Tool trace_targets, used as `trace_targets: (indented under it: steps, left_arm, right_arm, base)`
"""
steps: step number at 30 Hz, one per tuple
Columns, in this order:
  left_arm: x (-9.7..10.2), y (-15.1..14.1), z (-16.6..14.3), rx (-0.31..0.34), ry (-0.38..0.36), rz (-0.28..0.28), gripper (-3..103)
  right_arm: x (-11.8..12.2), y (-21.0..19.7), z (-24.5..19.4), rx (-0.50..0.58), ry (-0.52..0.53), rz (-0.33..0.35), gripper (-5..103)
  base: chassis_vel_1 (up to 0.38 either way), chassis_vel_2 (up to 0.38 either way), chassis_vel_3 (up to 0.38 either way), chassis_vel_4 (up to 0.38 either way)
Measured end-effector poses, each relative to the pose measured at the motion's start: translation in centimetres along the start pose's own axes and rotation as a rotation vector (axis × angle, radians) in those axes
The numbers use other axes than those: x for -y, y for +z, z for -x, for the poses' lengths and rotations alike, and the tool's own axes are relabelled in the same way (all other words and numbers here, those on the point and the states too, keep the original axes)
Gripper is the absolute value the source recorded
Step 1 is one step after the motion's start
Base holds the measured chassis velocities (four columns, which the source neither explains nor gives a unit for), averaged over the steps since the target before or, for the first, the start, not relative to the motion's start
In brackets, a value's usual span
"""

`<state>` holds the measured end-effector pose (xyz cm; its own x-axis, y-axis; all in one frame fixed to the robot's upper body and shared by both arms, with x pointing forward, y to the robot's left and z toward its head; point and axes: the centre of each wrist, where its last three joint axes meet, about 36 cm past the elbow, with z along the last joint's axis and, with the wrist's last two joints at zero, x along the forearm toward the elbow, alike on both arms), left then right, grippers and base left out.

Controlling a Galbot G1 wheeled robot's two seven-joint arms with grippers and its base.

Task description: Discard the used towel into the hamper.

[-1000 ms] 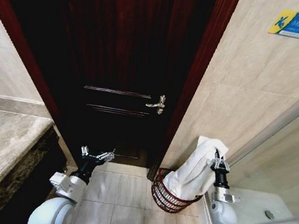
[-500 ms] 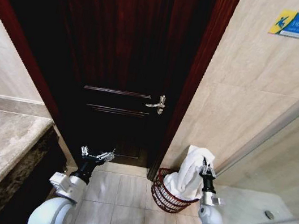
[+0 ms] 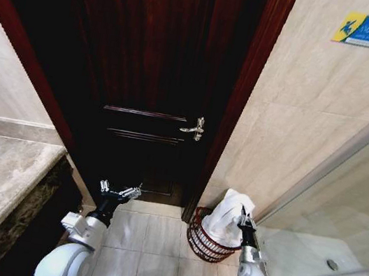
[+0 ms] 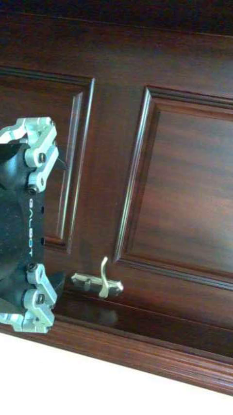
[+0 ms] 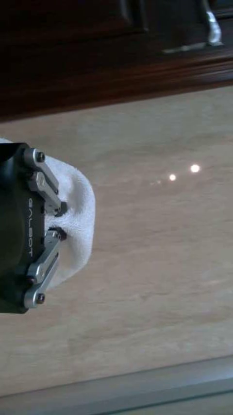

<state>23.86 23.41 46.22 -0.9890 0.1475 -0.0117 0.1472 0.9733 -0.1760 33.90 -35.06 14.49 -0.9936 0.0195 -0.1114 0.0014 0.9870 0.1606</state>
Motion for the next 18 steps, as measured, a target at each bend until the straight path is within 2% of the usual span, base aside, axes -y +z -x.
trace_targets:
  steps: [2,11,16,18]
  left_arm:
    - [0.0,0.0,0.0,0.000,0.000,0.000,100]
    - [0.0,0.0,0.0,0.000,0.000,0.000,100]
    - [0.0,0.0,0.0,0.000,0.000,0.000,100]
    - [0.0,0.0,0.0,0.000,0.000,0.000,100]
  right_arm:
    - [-0.1,0.6,-0.8,-0.032,-0.001,-0.007,8]
    - [-0.2,1.2,-1.9,-0.054,0.007,-0.012,8]
    - [0.1,1.8,-3.3,-0.077,0.014,0.003,8]
    - [0.5,2.4,-5.1,-0.119,0.009,0.019,8]
  base:
    - [0.000,0.000,0.000,0.000]
    - [-0.011,0.015,0.011,-0.016]
    - [-0.116,0.128,0.129,-0.132]
    - [-0.170,0.176,0.189,-0.179]
